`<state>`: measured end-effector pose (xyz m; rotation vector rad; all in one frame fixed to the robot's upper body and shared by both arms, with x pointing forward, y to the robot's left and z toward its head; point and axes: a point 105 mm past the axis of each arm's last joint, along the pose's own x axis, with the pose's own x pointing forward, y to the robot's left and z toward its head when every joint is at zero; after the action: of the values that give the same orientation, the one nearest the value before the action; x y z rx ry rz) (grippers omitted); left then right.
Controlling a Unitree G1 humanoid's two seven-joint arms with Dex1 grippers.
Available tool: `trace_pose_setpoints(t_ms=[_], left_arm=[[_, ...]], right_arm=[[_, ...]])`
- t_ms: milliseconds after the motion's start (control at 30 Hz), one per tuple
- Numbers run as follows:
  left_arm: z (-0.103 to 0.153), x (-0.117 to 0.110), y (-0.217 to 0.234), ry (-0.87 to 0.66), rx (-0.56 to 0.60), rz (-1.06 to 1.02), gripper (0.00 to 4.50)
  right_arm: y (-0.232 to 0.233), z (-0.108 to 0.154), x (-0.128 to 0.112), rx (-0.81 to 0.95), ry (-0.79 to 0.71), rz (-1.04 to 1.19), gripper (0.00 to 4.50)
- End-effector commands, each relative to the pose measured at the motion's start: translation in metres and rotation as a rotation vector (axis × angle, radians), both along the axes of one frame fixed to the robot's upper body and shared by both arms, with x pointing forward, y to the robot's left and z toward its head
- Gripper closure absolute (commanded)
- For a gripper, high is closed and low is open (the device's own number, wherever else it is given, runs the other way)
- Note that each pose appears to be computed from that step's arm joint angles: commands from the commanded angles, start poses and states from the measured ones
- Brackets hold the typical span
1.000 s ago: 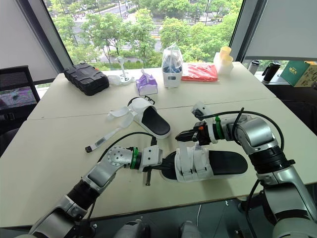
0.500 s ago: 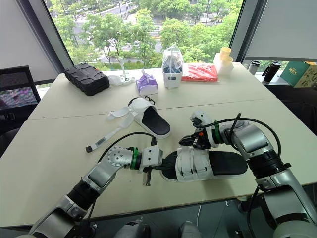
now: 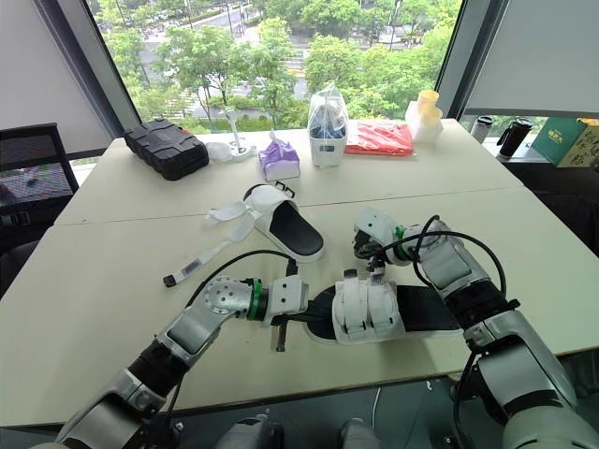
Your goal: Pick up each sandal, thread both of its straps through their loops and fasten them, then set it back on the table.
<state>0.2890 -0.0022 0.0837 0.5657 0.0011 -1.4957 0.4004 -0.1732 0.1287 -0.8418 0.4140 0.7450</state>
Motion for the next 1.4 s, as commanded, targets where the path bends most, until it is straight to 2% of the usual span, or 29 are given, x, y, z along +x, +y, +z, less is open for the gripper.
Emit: trace_pose_setpoints(t_ms=[33, 100, 200, 267, 367, 433, 467, 567, 600, 633, 667, 700, 767, 800, 1033, 1233, 1267, 1333, 1400], left_arm=[[-0.019, 0.002, 0.006, 0.039, 0.065, 0.029, 4.50], [-0.018, 0.004, 0.007, 0.022, 0.066, 0.037, 4.50], [-0.017, 0.006, 0.009, 0.014, 0.065, 0.039, 4.50], [-0.018, 0.007, 0.010, 0.012, 0.066, 0.040, 4.50], [-0.012, 0.014, 0.013, -0.018, 0.056, 0.061, 4.50], [-0.004, 0.022, 0.016, -0.022, 0.025, 0.096, 4.50], [0.005, 0.027, 0.017, -0.015, -0.007, 0.121, 4.50], [0.029, 0.039, 0.027, -0.013, -0.081, 0.181, 4.50], [0.037, 0.043, 0.031, -0.006, -0.106, 0.201, 4.50], [0.044, 0.046, 0.036, 0.001, -0.129, 0.218, 4.50], [0.050, 0.048, 0.040, 0.006, -0.146, 0.229, 4.50], [0.055, 0.049, 0.045, 0.011, -0.155, 0.235, 4.50], [0.060, 0.049, 0.053, 0.021, -0.158, 0.238, 4.50], [0.063, 0.049, 0.057, 0.026, -0.161, 0.240, 4.50], [0.080, 0.053, 0.076, 0.030, -0.197, 0.297, 4.50], [0.086, 0.062, 0.090, -0.002, -0.193, 0.367, 4.50], [0.085, 0.064, 0.094, -0.017, -0.178, 0.381, 4.50], [0.084, 0.067, 0.098, -0.035, -0.157, 0.398, 4.50], [0.083, 0.068, 0.100, -0.042, -0.151, 0.403, 4.50]], right_arm=[[-0.009, 0.049, 0.009, -0.007, -0.174, -0.006, 3.81], [-0.017, 0.073, 0.001, -0.009, -0.260, 0.024, 3.81], [-0.023, 0.086, -0.011, -0.032, -0.322, 0.068, 3.81], [-0.023, 0.087, -0.021, -0.039, -0.351, 0.115, 3.81], [-0.026, 0.082, -0.057, -0.163, -0.497, 0.290, 3.81], [-0.032, 0.075, -0.070, -0.234, -0.545, 0.337, 3.81], [-0.038, 0.068, -0.075, -0.336, -0.581, 0.386, 3.81], [-0.050, 0.052, -0.089, -0.474, -0.621, 0.502, 2.99], [-0.049, 0.051, -0.093, -0.478, -0.642, 0.532, 2.39], [-0.049, 0.049, -0.096, -0.493, -0.665, 0.568, 2.03], [-0.049, 0.047, -0.098, -0.507, -0.676, 0.602, 1.45], [-0.050, 0.046, -0.100, -0.519, -0.695, 0.631, 1.10], [-0.051, 0.044, -0.103, -0.528, -0.718, 0.674, 0.11], [-0.050, 0.041, -0.105, -0.529, -0.730, 0.708, 0.04], [-0.021, 0.018, -0.118, -0.471, -0.813, 0.935, 0.04], [0.016, 0.006, -0.114, -0.408, -0.925, 1.073, 0.04], [0.019, 0.004, -0.112, -0.409, -0.935, 1.085, 0.42], [0.023, 0.002, -0.110, -0.412, -0.947, 1.106, 0.88], [0.024, 0.000, -0.109, -0.416, -0.951, 1.122, 1.86]])
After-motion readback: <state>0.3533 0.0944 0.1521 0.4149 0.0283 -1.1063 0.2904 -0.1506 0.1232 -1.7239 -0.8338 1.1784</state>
